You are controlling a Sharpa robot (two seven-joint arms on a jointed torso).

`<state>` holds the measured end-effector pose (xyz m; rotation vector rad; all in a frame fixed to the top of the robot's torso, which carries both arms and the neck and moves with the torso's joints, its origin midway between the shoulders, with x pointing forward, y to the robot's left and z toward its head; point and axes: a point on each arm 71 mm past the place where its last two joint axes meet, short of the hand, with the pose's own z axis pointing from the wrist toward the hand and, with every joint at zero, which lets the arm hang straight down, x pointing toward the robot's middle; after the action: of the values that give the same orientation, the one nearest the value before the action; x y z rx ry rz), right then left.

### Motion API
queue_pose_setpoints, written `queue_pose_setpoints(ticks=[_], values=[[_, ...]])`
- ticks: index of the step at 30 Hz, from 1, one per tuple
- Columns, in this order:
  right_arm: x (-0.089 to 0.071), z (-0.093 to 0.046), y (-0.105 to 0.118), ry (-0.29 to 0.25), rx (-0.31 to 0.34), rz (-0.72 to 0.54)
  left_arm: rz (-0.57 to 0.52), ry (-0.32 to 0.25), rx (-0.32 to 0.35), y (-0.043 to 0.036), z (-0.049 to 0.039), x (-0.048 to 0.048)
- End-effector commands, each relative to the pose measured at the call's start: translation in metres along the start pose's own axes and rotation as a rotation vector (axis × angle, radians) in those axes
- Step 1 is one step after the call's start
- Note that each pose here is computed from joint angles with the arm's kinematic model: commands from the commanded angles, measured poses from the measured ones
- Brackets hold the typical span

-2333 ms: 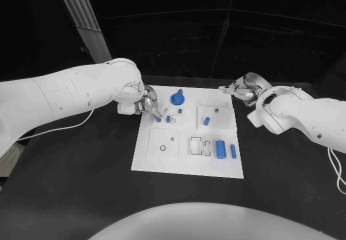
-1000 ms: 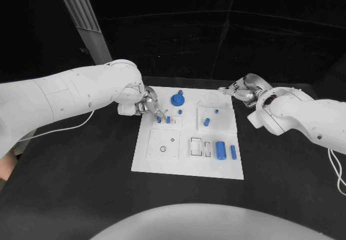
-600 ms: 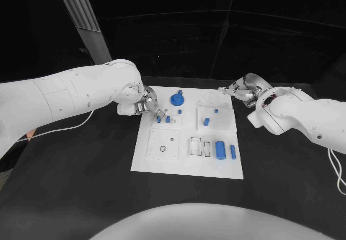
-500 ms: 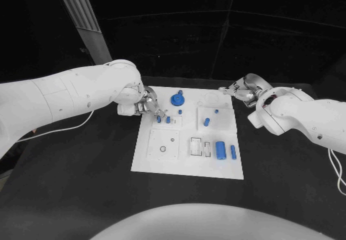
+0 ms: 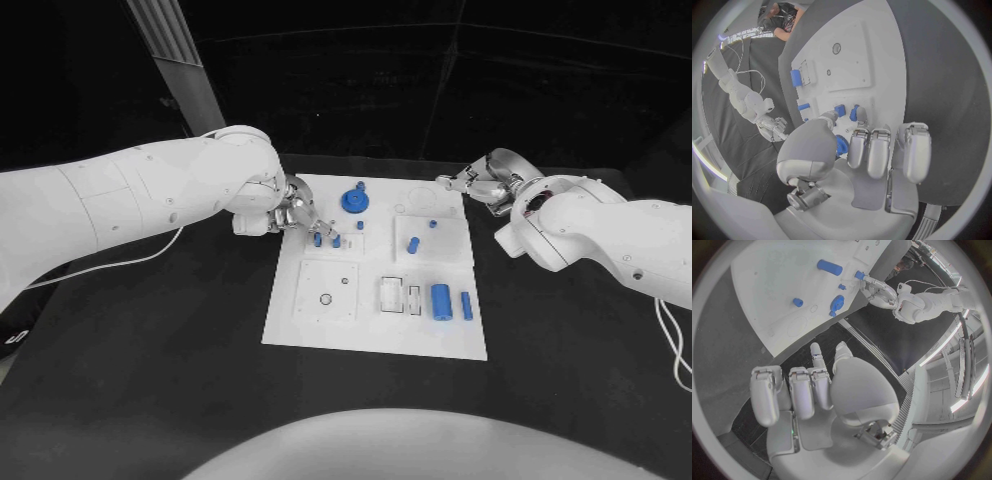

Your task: Assemble the parts on the task board

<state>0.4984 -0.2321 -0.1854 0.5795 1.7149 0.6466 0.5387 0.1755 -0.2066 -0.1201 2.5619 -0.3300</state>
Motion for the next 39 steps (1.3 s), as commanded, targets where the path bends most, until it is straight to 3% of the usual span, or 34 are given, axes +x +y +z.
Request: queue_pose_setpoints(ticks=[1,18,27,39], values=[[0.0,0.0,0.001,0.004,-0.006,-0.001,0.033,-0.037,-0.034,0.0047,0.0015,-0.0004],[0.001,0.001,0.002,0.005,-0.007,-0.001,0.053,-0.098,-0.015,-0.0088,-0.0187,-0.0264],[0.001,0.001,0.002,0.005,-0.007,-0.001,0.083,-0.055,-0.003,-0.0113,-0.0198,-0.0283],[0.002,0.001,0.003,0.007,-0.008,-0.001,0.128,0.041,-0.039,-0.0094,-0.0143,-0.033]])
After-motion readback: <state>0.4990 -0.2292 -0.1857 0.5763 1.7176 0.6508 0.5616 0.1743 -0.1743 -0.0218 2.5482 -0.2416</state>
